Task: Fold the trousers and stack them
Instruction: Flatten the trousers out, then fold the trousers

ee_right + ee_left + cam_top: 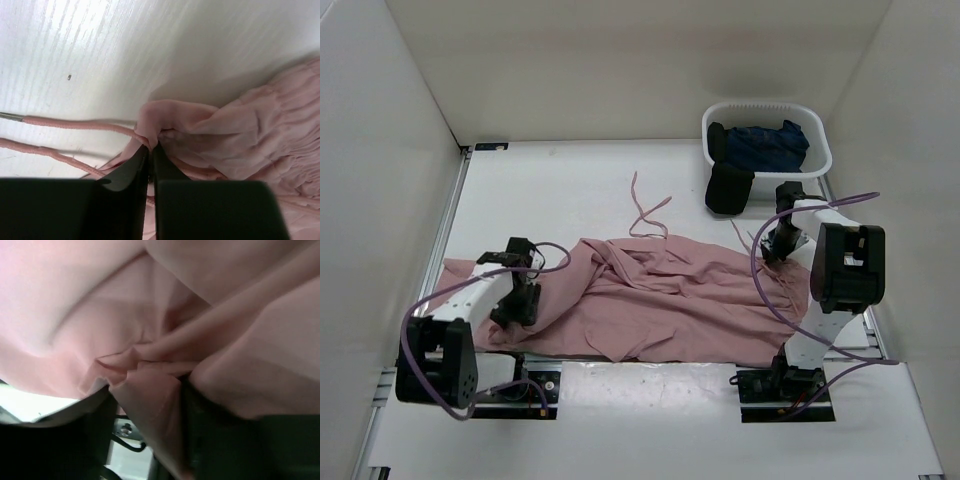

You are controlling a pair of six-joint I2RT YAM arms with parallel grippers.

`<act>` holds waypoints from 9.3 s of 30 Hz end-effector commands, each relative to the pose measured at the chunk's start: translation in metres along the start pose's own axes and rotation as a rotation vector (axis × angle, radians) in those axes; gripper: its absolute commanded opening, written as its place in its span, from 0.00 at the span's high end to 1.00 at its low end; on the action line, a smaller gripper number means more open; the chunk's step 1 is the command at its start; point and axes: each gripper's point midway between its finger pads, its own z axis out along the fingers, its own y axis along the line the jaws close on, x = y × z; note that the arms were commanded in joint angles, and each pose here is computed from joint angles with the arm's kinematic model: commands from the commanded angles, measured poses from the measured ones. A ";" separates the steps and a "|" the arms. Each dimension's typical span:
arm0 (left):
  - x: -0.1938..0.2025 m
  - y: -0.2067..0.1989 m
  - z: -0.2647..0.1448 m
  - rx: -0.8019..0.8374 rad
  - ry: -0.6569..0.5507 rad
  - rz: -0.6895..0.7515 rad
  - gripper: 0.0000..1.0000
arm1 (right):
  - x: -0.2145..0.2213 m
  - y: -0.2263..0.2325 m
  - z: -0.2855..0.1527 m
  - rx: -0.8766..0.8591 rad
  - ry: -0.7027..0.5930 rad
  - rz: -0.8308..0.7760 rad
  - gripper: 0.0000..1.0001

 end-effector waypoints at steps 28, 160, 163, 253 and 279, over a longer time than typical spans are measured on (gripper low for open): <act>-0.166 -0.109 -0.063 0.491 -0.057 0.117 0.27 | -0.029 -0.005 -0.104 -0.192 -0.286 -0.171 1.00; -0.281 0.218 -0.165 -0.204 -0.656 -0.536 0.86 | -0.094 0.008 -0.139 -0.358 -0.382 -0.057 1.00; -0.211 0.206 -0.127 -0.223 -0.512 -0.558 0.86 | -0.064 -0.021 -0.133 -0.348 -0.366 -0.046 1.00; 0.020 0.180 -0.069 -0.390 0.025 -0.692 0.12 | 0.026 -0.139 -0.116 -0.042 -0.385 0.015 0.36; 0.003 0.166 0.049 -0.187 0.246 -0.683 0.06 | 0.077 -0.147 -0.007 0.052 -0.018 -0.020 0.58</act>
